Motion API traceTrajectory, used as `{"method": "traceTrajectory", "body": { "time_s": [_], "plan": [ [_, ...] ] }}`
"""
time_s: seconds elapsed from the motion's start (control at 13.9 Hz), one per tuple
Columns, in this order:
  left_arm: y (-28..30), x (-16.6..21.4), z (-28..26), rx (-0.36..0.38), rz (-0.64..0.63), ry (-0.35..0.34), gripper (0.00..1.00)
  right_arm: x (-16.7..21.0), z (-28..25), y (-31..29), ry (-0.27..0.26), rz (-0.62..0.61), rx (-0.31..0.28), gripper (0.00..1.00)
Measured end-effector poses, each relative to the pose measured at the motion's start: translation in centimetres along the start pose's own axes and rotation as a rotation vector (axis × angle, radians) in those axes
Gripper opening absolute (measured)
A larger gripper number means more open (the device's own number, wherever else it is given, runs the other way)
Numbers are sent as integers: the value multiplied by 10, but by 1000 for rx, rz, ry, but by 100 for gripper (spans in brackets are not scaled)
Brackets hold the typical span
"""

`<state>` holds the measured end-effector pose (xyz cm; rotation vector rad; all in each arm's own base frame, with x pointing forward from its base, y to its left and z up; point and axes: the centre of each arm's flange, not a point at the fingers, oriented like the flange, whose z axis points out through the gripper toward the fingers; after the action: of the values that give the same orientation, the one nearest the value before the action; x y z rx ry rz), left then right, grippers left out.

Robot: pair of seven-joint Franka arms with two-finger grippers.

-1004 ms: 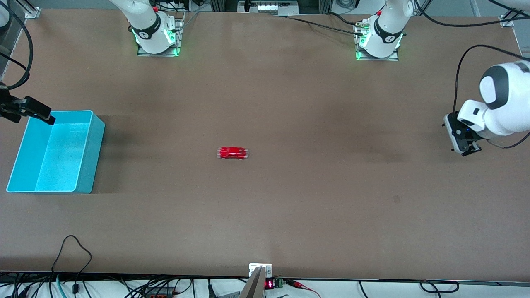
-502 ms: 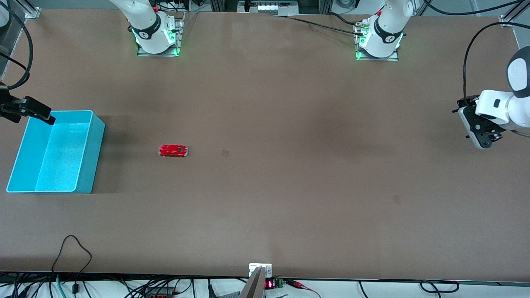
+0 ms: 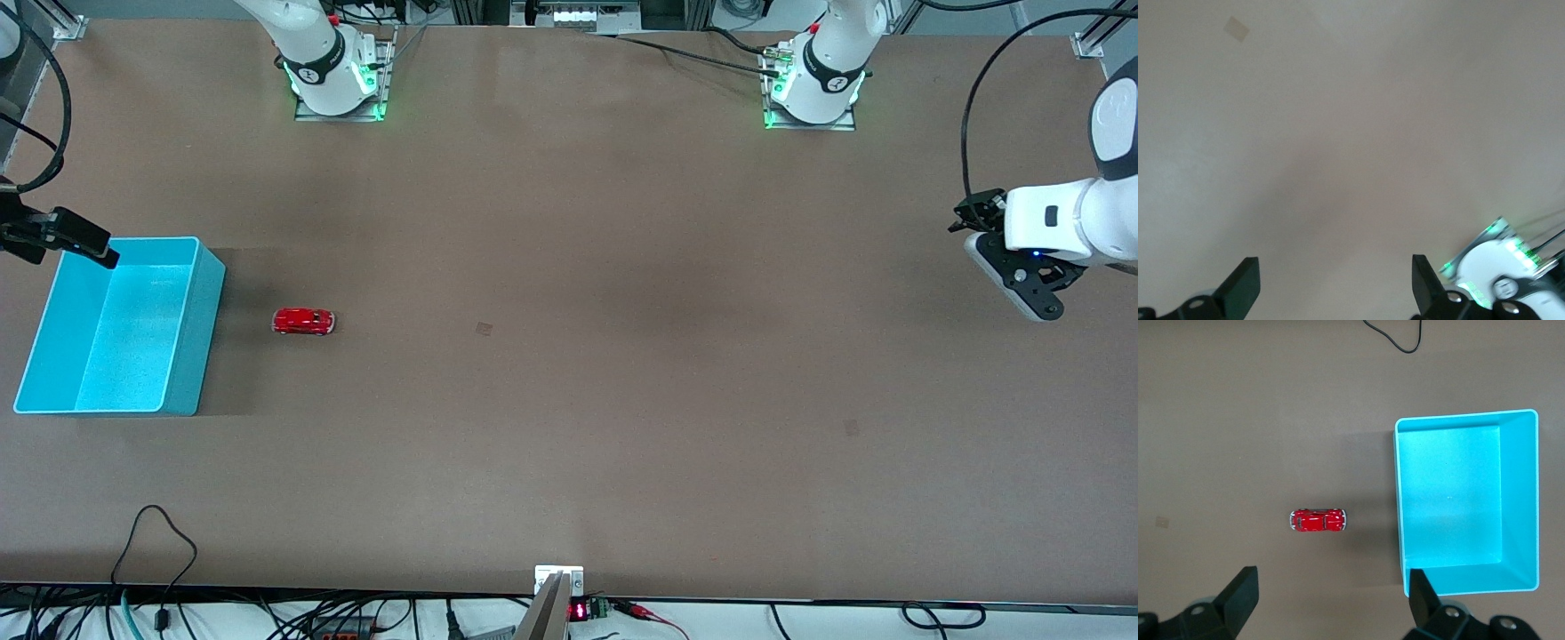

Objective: Wind red beetle toy and store in blue box
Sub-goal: 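Raise the left gripper away as the car rolls toward the box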

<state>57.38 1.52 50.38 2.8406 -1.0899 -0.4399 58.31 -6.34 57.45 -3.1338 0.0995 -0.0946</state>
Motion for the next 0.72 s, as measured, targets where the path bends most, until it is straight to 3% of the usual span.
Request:
{"method": "traceTrajectory", "body": {
  "time_s": [0.43, 0.72],
  "plan": [
    [73, 38, -61, 43, -363, 45, 100, 2, 5, -1, -9, -1, 0, 100],
    [88, 36, -81, 37, -435, 32, 100, 7, 21, -1, -35, -2, -3, 100]
  ]
}}
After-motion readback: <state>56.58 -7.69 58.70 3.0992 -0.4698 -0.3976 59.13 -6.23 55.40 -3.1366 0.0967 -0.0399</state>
